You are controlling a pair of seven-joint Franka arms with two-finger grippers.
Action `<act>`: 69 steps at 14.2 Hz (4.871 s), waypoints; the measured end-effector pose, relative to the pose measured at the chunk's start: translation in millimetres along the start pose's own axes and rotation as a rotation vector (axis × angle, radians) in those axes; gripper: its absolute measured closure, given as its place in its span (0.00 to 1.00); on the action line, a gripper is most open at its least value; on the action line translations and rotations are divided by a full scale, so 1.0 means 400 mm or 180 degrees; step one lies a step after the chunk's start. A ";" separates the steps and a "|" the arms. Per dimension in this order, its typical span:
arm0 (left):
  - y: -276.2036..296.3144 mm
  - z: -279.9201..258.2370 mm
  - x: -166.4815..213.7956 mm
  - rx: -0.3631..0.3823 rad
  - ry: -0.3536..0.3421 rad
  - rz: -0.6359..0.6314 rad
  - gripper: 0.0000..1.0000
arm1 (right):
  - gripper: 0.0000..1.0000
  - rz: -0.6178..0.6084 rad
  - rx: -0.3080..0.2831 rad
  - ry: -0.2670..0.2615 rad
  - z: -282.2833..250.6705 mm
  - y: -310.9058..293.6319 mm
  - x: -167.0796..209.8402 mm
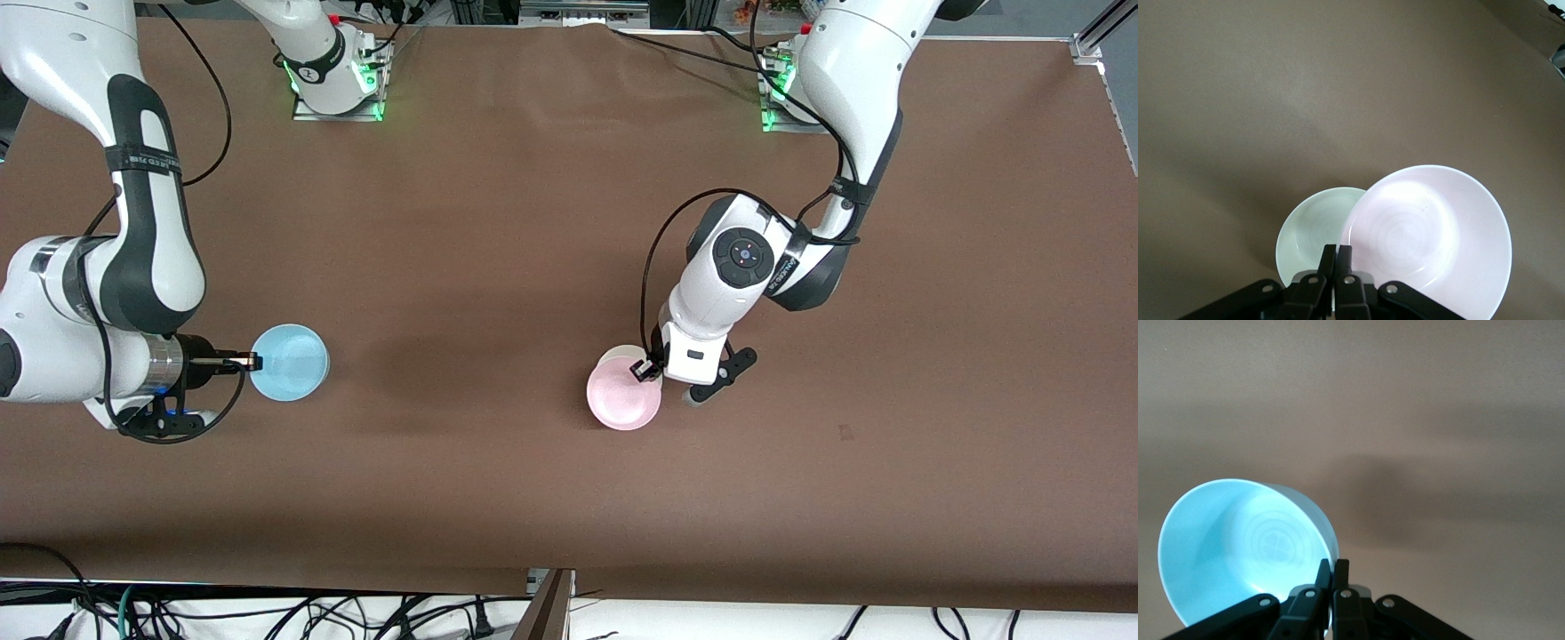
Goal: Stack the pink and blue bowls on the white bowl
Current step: 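Carry the pink bowl with the left gripper onto the white bowl, then settle the pink bowl inside the white bowl with the left gripper, then carry the blue bowl with the right gripper toward the stacked bowls, then lower the blue bowl onto the pink bowl while the left gripper withdraws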
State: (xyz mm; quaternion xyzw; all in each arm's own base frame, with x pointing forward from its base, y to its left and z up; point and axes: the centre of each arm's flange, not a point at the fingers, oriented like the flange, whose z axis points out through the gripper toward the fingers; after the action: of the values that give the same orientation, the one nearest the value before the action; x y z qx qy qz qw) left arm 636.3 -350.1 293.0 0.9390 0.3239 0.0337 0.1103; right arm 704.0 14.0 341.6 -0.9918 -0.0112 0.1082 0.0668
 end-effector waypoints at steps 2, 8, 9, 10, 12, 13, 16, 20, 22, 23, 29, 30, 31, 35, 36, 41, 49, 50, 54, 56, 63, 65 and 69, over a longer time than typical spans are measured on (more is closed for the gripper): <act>-0.005 0.000 0.011 0.0008 0.0010 -0.0018 0.97 | 0.97 0.0024 -0.0001 -0.0002 0.000 0.000 0.000; -0.029 0.053 -0.002 0.0130 -0.0045 -0.0007 0.97 | 0.97 0.0051 -0.0005 -0.0008 0.001 -0.001 -0.001; -0.034 0.062 -0.004 0.0152 -0.0054 -0.0006 0.97 | 0.97 0.0053 -0.0005 -0.0009 0.001 -0.001 -0.001; -0.041 0.071 -0.008 0.0178 -0.0065 -0.0005 0.97 | 0.97 0.0055 -0.0005 -0.0010 0.001 -0.001 -0.001; -0.047 0.079 -0.014 0.0202 -0.0080 0.0000 0.97 | 0.97 0.0078 -0.0004 -0.0012 0.001 -0.003 -0.001; -0.048 0.080 -0.016 0.0206 -0.0084 0.0004 0.97 | 0.97 0.0107 -0.0003 -0.0013 0.002 -0.004 -0.001; -0.051 0.084 -0.022 0.0220 -0.0094 0.0009 0.97 | 0.97 0.0131 0.0001 -0.0018 0.003 -0.010 -0.001; -0.060 0.094 -0.026 0.0250 -0.0107 0.0010 0.97 | 0.97 0.0141 0.0001 -0.0023 0.003 -0.010 -0.001; -0.063 0.097 -0.027 0.0258 -0.0111 0.0010 0.97 | 0.97 0.0179 0.0002 -0.0047 0.005 -0.014 -0.003; -0.063 0.099 -0.028 0.0252 -0.0108 0.0010 0.97 | 0.97 0.0192 0.0001 -0.0061 0.007 -0.020 -0.004; -0.068 0.121 -0.029 0.0137 -0.0054 0.0008 0.97 | 0.97 0.0290 -0.0019 -0.0080 0.014 -0.069 -0.006; -0.068 0.128 -0.032 0.0126 -0.0051 0.0012 0.97 | 0.97 0.0304 -0.0024 -0.0083 0.015 -0.081 -0.006; -0.068 0.136 -0.036 0.0128 -0.0054 0.0017 0.97 | 0.97 0.0325 -0.0029 -0.0085 0.017 -0.091 -0.006; -0.066 0.161 -0.047 0.0084 -0.0042 0.0034 0.97 | 0.97 0.0444 -0.0045 -0.0093 0.023 -0.134 -0.009; -0.067 0.164 -0.049 0.0085 -0.0043 0.0037 0.97 | 0.97 0.0476 -0.0049 -0.0093 0.023 -0.150 -0.010; -0.065 0.161 -0.043 0.0059 -0.0024 0.0030 0.81 | 0.97 0.0702 -0.0019 -0.0097 0.026 -0.246 -0.021; -0.032 0.017 0.025 0.0041 0.0039 0.0009 0.37 | 0.97 0.1353 0.0162 0.0050 0.055 -0.534 -0.054; -0.031 -0.046 0.051 0.0088 0.0031 0.0057 0.37 | 0.97 0.1476 0.0181 0.0104 0.062 -0.588 -0.064; -0.081 -0.383 0.154 0.0354 -0.0071 0.0524 0.37 | 0.97 0.2055 0.0392 0.0430 0.142 -0.854 -0.113; -0.135 -0.568 0.197 0.0456 -0.0130 0.0813 0.36 | 0.97 0.2337 0.0617 0.0624 0.194 -0.975 -0.138; -0.413 -1.037 0.351 0.0477 -0.0039 0.1313 0.18 | 0.97 0.2957 0.1318 0.0891 0.351 -1.247 -0.170; -0.483 -1.019 0.432 0.0494 -0.0116 0.1541 0.01 | 0.97 0.2952 0.1325 0.0900 0.394 -1.263 -0.171; -0.449 -0.931 0.459 0.0480 -0.0192 0.1734 0.00 | 0.97 0.2896 0.1267 0.0957 0.408 -1.264 -0.169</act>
State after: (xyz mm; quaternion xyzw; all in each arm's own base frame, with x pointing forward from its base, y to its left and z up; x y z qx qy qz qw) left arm 622.9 -30.3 612.8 0.9976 0.0577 0.0100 0.0366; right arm 598.8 533.9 266.1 -0.8690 0.4517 -0.0173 0.2012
